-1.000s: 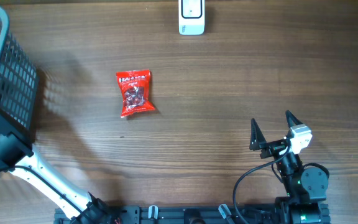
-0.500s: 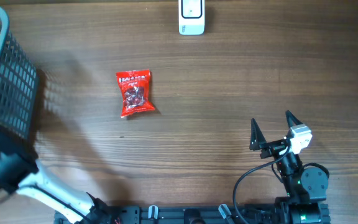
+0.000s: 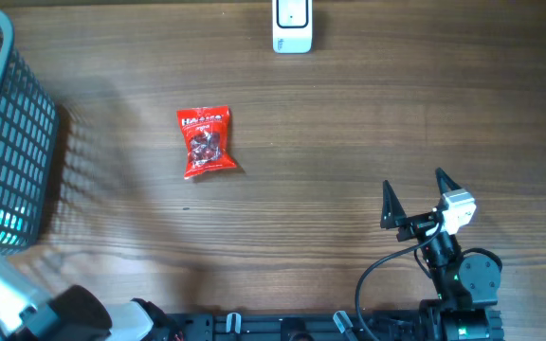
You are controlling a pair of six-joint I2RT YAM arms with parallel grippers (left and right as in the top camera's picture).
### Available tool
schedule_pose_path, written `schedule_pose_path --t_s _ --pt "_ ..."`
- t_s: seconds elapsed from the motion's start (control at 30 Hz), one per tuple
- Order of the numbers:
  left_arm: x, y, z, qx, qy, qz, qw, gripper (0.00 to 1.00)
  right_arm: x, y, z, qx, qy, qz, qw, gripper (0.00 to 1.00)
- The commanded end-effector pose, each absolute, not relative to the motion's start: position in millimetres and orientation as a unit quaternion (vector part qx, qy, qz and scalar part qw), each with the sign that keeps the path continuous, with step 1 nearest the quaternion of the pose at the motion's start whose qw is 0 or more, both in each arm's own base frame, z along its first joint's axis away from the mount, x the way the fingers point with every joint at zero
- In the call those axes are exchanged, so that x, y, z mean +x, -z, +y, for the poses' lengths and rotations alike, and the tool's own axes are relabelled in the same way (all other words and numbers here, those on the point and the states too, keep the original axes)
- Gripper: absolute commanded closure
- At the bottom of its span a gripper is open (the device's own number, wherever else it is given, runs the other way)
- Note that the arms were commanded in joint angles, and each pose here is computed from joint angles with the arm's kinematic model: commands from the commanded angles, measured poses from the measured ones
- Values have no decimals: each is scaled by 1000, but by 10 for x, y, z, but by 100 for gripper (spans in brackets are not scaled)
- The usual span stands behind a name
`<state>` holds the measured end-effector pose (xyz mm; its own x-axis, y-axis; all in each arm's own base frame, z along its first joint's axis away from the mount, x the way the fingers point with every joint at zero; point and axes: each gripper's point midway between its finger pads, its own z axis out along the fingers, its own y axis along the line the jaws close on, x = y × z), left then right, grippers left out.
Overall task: Scan the item barcode
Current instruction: 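Carry the cream bag out and place it beside the red bag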
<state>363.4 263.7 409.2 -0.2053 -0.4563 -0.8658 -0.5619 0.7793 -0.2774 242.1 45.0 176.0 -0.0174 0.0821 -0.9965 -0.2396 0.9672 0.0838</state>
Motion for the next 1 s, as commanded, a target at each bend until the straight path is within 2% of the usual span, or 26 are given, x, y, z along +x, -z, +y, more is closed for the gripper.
schedule_pose_path --t_s 0.0,0.3,0.47,0.67,0.7,0.83,0.97 --pt "3926 -4249 1739 -254 130 788 546 96 2421 -1781 437 -55 -110 700 703 0" --pt "4466 -3599 74 -136 257 863 412 96 2421 -1781 437 -55 -110 700 703 0" --pt "4638 -2809 -758 -89 249 916 301 96 2421 -1781 437 -55 -110 700 703 0" --pt "4682 -1876 -1428 -45 204 957 200 96 2421 -1781 437 -55 -110 700 703 0" --pt "4663 -1592 -1630 -29 194 966 171 96 2421 -1781 437 -55 -110 700 703 0" --pt "4588 -1197 -1988 1 190 973 132 96 2421 -1781 437 -55 -110 700 703 0" --pt "4552 -1149 -2110 13 186 974 130 96 2421 -1781 437 -55 -110 700 703 0"
